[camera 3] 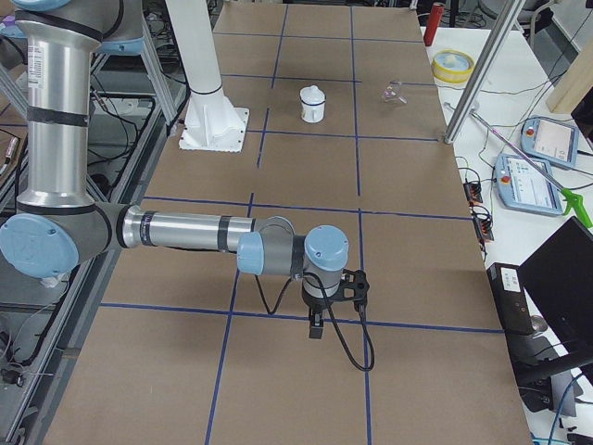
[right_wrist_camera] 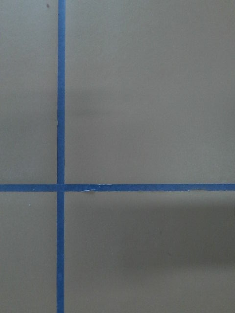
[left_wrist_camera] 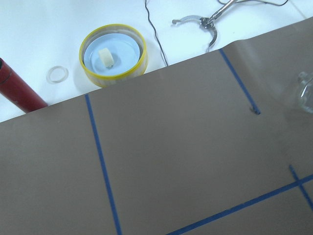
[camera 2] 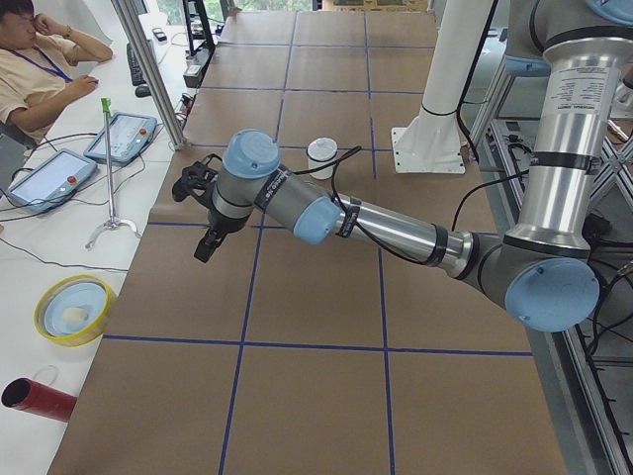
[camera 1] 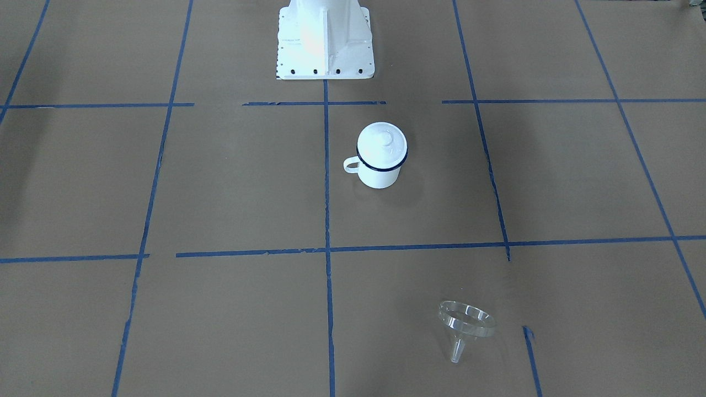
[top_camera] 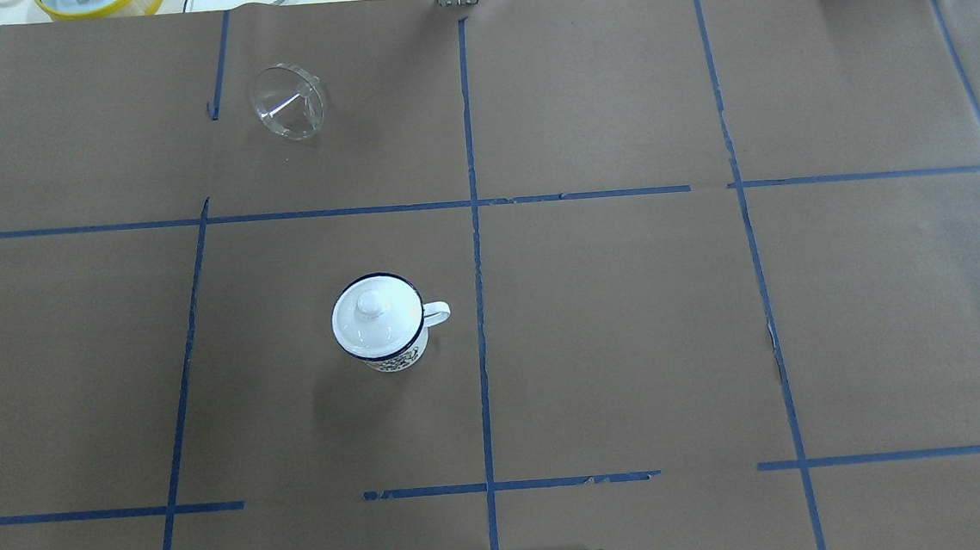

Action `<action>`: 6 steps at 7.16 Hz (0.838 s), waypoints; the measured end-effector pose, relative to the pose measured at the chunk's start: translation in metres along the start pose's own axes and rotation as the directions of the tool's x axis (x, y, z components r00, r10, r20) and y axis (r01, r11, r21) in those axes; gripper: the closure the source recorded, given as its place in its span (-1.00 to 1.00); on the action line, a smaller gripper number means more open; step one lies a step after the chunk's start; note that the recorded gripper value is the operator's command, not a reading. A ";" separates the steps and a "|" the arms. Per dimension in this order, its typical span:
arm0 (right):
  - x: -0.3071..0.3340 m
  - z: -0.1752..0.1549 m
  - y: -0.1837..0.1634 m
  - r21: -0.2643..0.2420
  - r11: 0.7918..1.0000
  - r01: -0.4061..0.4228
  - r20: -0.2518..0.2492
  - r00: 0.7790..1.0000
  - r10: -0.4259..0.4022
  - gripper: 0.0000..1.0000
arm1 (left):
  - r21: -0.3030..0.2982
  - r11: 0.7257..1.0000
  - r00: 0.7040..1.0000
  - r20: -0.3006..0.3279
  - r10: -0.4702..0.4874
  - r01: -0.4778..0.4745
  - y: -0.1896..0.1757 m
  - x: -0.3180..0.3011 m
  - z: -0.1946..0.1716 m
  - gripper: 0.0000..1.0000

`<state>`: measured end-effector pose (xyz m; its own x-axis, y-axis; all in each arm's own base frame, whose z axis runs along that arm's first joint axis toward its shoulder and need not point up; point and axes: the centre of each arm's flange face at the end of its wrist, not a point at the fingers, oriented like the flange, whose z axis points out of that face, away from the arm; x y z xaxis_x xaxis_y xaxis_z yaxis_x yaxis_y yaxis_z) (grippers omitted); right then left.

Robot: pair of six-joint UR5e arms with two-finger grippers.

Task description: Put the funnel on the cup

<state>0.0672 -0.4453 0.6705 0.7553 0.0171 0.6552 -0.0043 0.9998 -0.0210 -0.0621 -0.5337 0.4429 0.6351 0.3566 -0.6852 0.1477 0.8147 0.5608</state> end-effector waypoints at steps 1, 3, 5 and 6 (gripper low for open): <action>0.000 0.000 0.000 0.000 1.000 0.000 0.000 1.000 0.000 -1.00 | -0.014 1.000 0.998 -0.063 -0.001 0.000 0.009 0.027 0.024 -1.00; 0.000 0.000 0.000 0.001 1.000 0.001 0.000 1.000 -0.001 -1.00 | -0.095 0.988 0.982 -0.131 -0.133 0.121 0.010 0.120 0.088 -1.00; 0.000 0.000 0.000 0.001 1.000 0.001 0.000 1.000 -0.001 -1.00 | -0.155 0.945 0.941 -0.134 -0.310 0.289 0.003 0.226 0.141 -1.00; 0.000 0.000 0.000 0.001 1.000 0.001 0.000 1.000 -0.001 -1.00 | -0.220 0.906 0.910 -0.126 -0.395 0.362 -0.008 0.287 0.163 -1.00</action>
<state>0.0672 -0.4455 0.6700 0.7553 0.0163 0.6552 -0.0043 0.9998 -0.0199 0.2429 -0.5126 0.3178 0.4242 0.0607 -0.9035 0.1966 0.9678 0.1573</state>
